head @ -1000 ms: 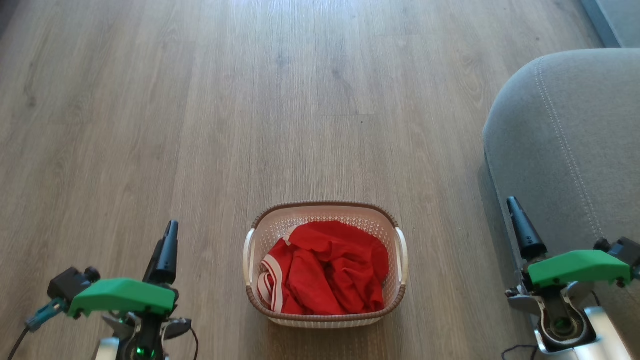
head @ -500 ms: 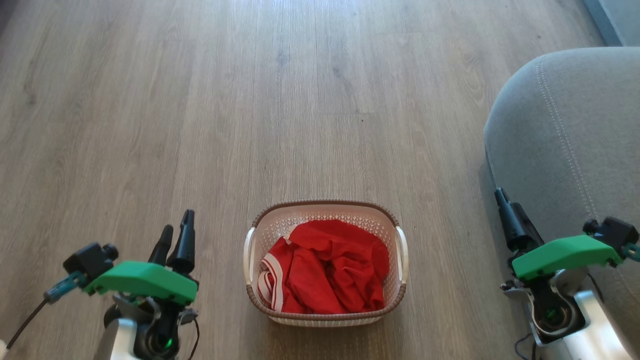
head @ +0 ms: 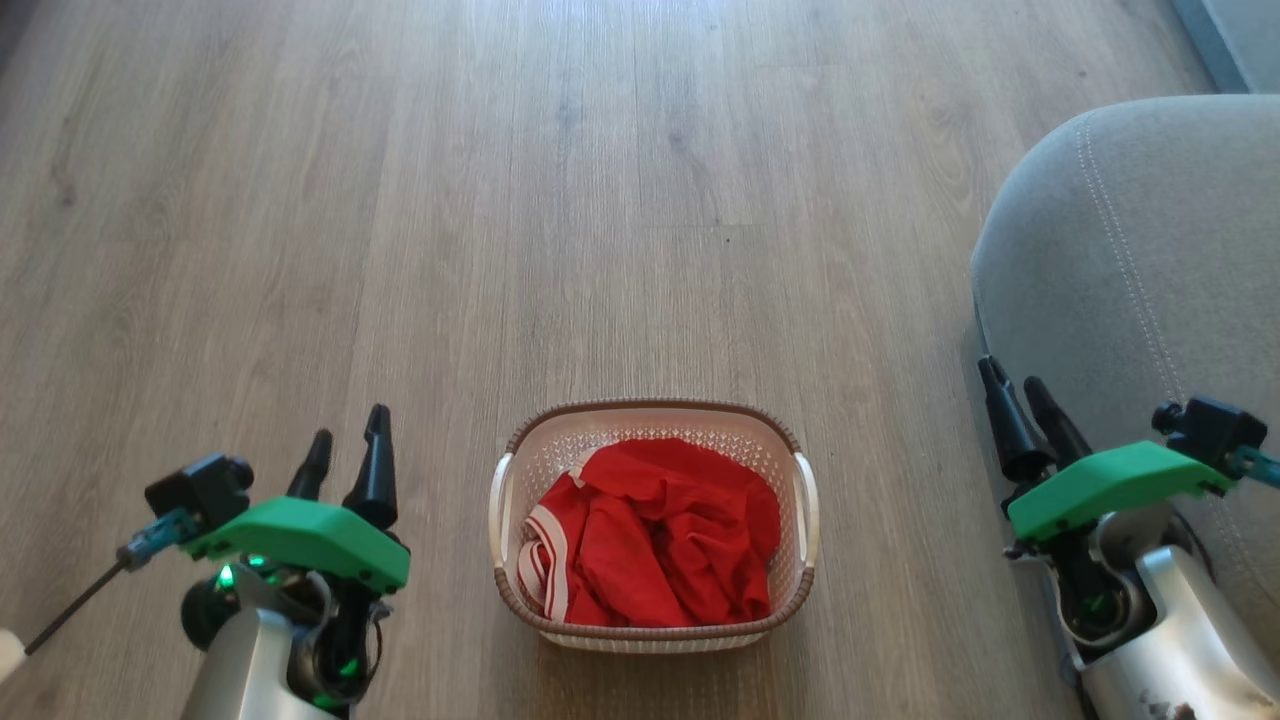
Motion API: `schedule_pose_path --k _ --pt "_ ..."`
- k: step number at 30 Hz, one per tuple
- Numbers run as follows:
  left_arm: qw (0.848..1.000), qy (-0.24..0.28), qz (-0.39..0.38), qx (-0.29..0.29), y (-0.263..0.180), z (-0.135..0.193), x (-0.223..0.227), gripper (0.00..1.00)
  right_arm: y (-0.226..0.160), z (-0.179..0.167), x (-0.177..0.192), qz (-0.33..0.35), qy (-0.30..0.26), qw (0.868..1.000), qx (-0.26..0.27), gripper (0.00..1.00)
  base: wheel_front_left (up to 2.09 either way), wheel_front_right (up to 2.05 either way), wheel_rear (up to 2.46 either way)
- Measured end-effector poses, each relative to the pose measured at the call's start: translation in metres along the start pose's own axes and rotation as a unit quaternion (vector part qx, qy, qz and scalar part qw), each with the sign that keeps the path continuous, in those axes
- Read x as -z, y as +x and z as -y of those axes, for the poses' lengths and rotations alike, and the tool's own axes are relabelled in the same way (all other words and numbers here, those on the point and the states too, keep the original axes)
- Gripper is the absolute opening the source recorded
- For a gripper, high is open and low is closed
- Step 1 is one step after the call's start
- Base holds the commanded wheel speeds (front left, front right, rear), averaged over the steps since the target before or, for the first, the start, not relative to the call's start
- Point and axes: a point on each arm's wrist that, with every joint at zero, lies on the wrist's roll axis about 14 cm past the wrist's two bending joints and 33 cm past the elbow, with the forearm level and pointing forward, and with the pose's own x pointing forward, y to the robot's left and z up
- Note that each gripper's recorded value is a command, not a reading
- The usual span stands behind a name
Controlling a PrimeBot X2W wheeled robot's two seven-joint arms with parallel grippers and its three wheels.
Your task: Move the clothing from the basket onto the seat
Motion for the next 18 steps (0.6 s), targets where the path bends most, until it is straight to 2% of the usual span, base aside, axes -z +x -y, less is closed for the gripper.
schedule_pose_path --k 9,18 --pt "0.998 0.061 0.018 -0.006 0.004 -0.001 -0.010 1.00 0.007 -0.001 -0.014 0.016 -0.059 0.998 -0.006 1.00 0.00 0.00 0.00" --pt "0.992 0.121 0.043 0.009 0.012 0.011 -0.022 1.00 0.014 -0.005 -0.022 0.025 -0.116 0.993 -0.014 1.00 0.00 0.00 0.00"
